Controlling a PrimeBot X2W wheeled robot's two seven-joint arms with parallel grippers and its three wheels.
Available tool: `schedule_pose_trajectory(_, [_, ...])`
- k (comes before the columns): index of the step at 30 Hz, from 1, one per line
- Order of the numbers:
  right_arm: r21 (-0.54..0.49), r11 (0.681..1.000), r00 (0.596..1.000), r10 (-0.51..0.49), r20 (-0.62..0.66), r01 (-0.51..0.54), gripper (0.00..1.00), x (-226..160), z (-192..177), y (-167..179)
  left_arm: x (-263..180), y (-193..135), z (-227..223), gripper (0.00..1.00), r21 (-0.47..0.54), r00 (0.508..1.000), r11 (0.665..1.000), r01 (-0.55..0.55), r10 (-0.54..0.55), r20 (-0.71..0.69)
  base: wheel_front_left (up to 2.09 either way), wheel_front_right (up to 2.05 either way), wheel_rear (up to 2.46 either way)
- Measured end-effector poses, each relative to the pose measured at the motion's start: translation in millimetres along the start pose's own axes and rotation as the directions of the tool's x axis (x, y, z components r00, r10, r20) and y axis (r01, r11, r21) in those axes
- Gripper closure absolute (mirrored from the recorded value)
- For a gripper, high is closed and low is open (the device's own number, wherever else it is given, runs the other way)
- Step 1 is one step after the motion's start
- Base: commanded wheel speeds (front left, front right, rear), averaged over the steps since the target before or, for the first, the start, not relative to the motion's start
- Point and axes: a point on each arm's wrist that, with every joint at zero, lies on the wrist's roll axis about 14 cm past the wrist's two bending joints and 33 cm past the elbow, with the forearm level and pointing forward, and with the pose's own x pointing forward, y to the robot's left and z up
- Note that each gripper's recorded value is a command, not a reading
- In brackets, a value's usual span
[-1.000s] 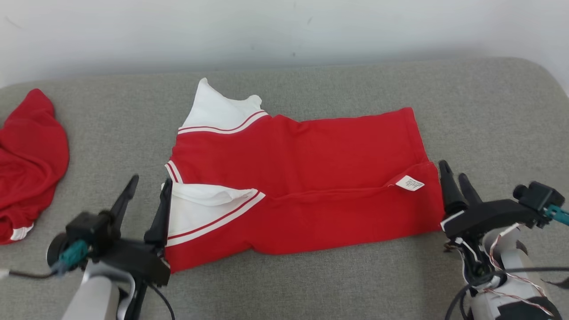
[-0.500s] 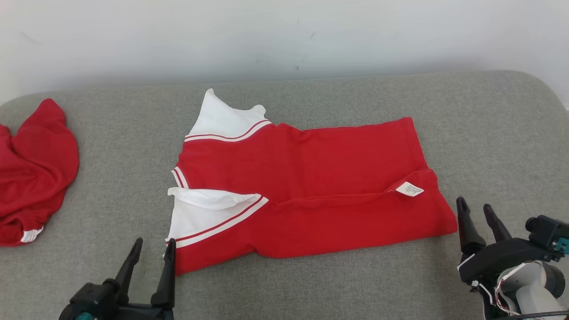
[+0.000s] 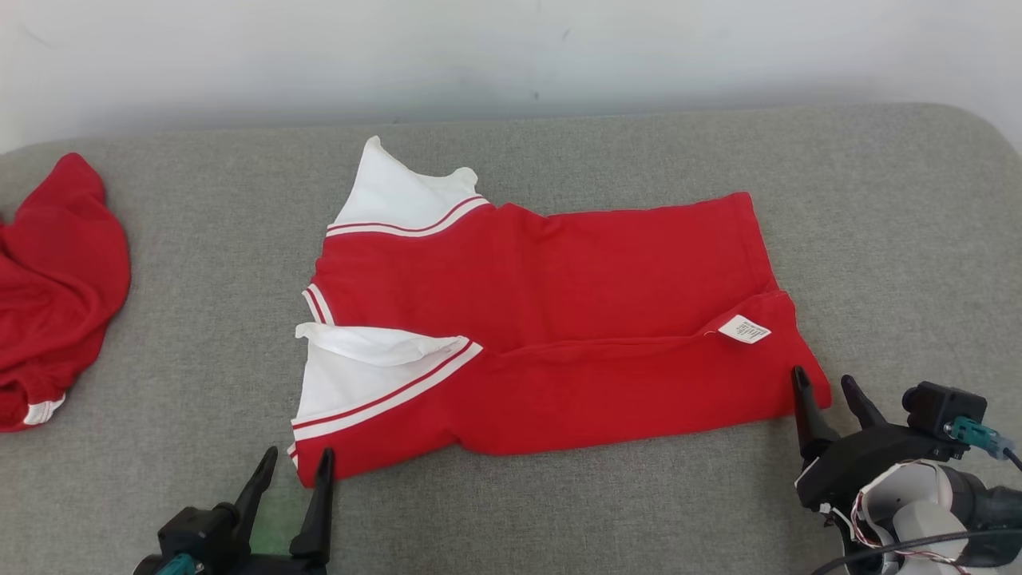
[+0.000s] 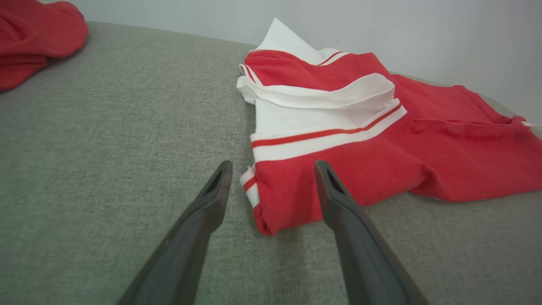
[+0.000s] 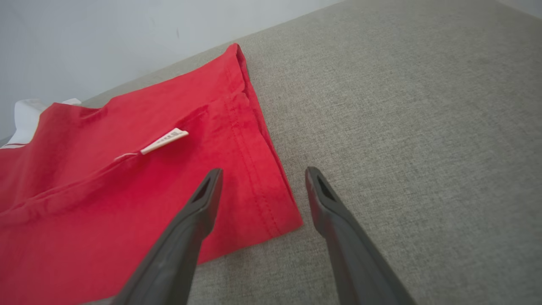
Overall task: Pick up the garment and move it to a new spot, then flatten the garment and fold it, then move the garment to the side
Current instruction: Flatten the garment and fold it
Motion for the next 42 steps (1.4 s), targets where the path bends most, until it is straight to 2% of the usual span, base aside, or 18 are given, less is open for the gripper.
schedule_pose_trajectory(10, [-0.004,1.000,0.996,-0.024,-0.084,0.024,0.00,8,-26,-7,8,1,-26,0.00,-0.004,0.997,1.000,0.003,-0.004,-0.080,0.00,0.00,0.00])
schedule_pose_trajectory(11, [0.001,1.000,0.996,-0.023,-0.090,0.023,0.53,9,-28,-5,8,2,-30,0.26,-0.003,0.996,1.000,0.001,-0.002,-0.094,0.00,0.00,0.00])
schedule_pose_trajectory(12, [0.006,1.000,0.995,-0.022,-0.094,0.023,0.86,10,-28,-5,8,2,-31,0.81,-0.004,0.995,1.000,0.000,0.000,-0.097,0.00,0.00,0.00])
schedule_pose_trajectory(13, [0.005,1.000,0.995,-0.021,-0.093,0.022,1.00,12,-28,-4,9,3,-33,1.00,-0.005,0.995,1.000,-0.002,0.002,-0.102,0.00,0.00,0.00])
schedule_pose_trajectory(22, [0.059,0.998,0.999,-0.034,-0.036,0.036,1.00,9,-18,-6,11,-3,-19,1.00,-0.005,0.998,1.000,0.010,-0.011,-0.064,0.00,0.00,0.00])
schedule_pose_trajectory(30, [0.126,0.991,0.999,-0.044,0.013,0.042,1.00,-25,-17,-11,-28,1,-1,1.00,-0.032,1.000,0.999,-0.026,0.026,0.004,0.00,0.00,0.00])
schedule_pose_trajectory(42, [0.165,0.985,0.996,-0.046,-0.081,0.059,1.00,-75,-46,-14,-78,-13,-15,1.00,-0.077,0.999,0.996,-0.043,0.040,-0.031,0.00,0.00,0.00])
